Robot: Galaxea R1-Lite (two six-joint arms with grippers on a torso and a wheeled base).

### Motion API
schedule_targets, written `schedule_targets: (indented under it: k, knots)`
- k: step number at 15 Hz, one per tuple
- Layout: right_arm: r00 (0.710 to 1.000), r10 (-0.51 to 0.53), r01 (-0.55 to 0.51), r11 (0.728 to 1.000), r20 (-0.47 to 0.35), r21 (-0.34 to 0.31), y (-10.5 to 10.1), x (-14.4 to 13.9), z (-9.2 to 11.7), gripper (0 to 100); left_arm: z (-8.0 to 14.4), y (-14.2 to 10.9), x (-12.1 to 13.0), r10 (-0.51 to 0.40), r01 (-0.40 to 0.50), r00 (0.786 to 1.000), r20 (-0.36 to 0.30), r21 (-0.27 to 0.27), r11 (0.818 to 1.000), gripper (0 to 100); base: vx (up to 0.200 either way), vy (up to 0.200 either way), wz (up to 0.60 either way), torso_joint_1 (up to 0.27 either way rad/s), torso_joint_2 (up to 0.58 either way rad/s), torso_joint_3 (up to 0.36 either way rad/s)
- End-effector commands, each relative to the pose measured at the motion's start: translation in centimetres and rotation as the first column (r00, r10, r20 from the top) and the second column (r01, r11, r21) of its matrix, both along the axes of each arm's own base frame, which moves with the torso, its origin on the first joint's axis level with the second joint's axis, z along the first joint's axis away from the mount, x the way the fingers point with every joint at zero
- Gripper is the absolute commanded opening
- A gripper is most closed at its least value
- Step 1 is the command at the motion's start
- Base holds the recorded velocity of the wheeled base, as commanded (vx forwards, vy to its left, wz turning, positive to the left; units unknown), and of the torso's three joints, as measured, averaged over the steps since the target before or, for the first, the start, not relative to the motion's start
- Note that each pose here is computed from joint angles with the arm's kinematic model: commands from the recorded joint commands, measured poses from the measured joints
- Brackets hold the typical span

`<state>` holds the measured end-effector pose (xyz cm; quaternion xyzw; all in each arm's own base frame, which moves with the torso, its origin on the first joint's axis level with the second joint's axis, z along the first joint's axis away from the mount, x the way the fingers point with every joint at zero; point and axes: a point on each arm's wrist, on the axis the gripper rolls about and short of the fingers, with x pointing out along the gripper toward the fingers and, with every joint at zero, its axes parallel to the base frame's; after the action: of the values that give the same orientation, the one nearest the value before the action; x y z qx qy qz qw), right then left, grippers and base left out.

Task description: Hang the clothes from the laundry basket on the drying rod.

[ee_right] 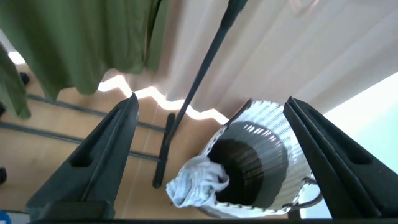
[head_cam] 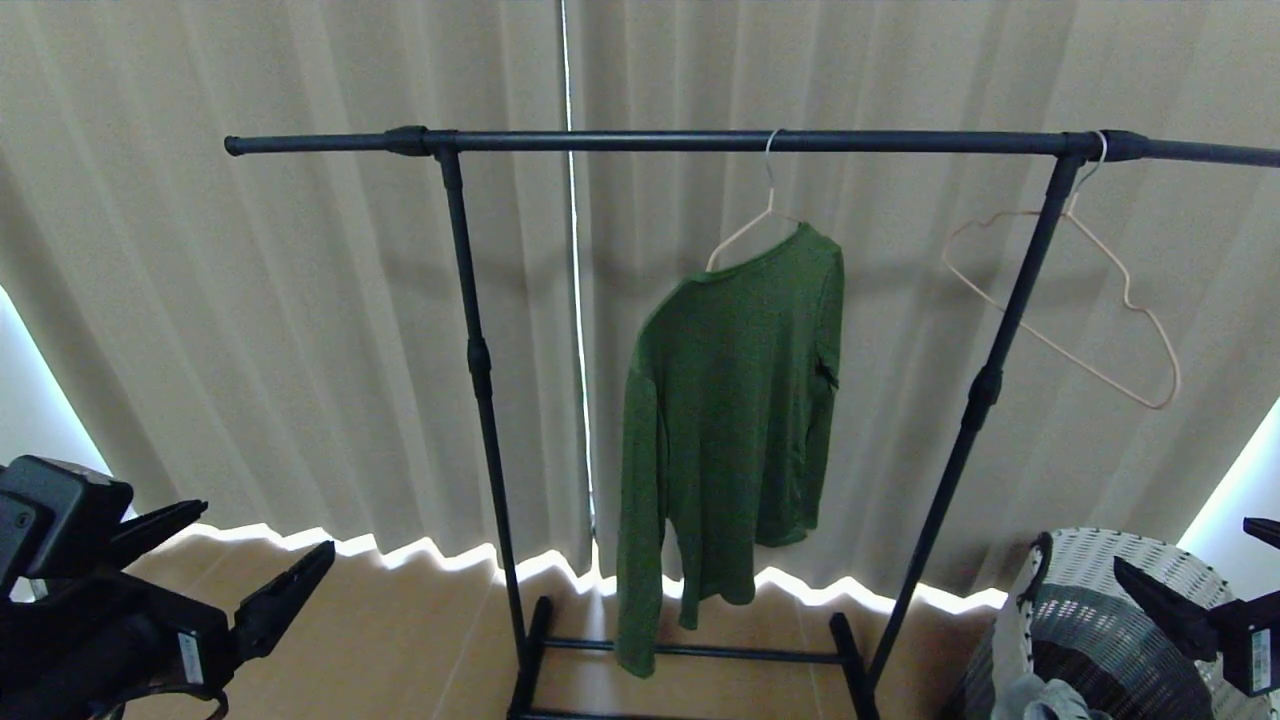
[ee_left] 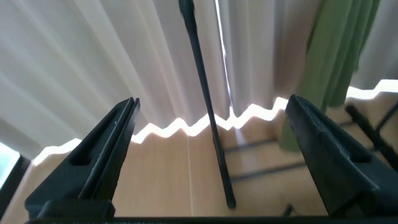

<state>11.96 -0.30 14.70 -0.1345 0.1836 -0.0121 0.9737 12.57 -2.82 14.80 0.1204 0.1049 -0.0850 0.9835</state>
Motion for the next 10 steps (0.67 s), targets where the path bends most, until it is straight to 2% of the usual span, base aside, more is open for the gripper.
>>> schedule_targets:
  k: [1,4,7,10]
  knots:
    - [1.000,0.001,-0.001,1.000,-0.010,-0.001,0.0,0.1,-0.2,100,0.9,0.2,-1.0,-0.004,0.005,0.999,0.042,-0.013,1.000,100,0.000,0.000,0.00,-0.198,0.48,0.290]
    - [1.000,0.006,-0.007,1.000,-0.022,-0.016,0.0,0.0,-0.4,100,0.4,0.5,-2.0,-0.003,0.004,1.000,0.027,-0.013,1.000,100,0.000,0.000,0.00,-0.186,0.47,0.292]
    - [1.000,0.008,-0.008,1.000,-0.027,-0.019,0.0,0.0,-0.5,100,0.3,0.4,-2.1,-0.003,0.004,1.000,0.019,-0.055,0.998,100,0.000,0.000,0.00,-0.159,0.47,0.294]
    - [0.999,0.009,-0.010,1.000,-0.033,-0.023,0.0,0.0,-0.5,100,0.2,0.4,-2.2,-0.005,0.006,1.000,0.016,-0.052,0.999,100,0.000,0.000,0.00,-0.150,0.45,0.299]
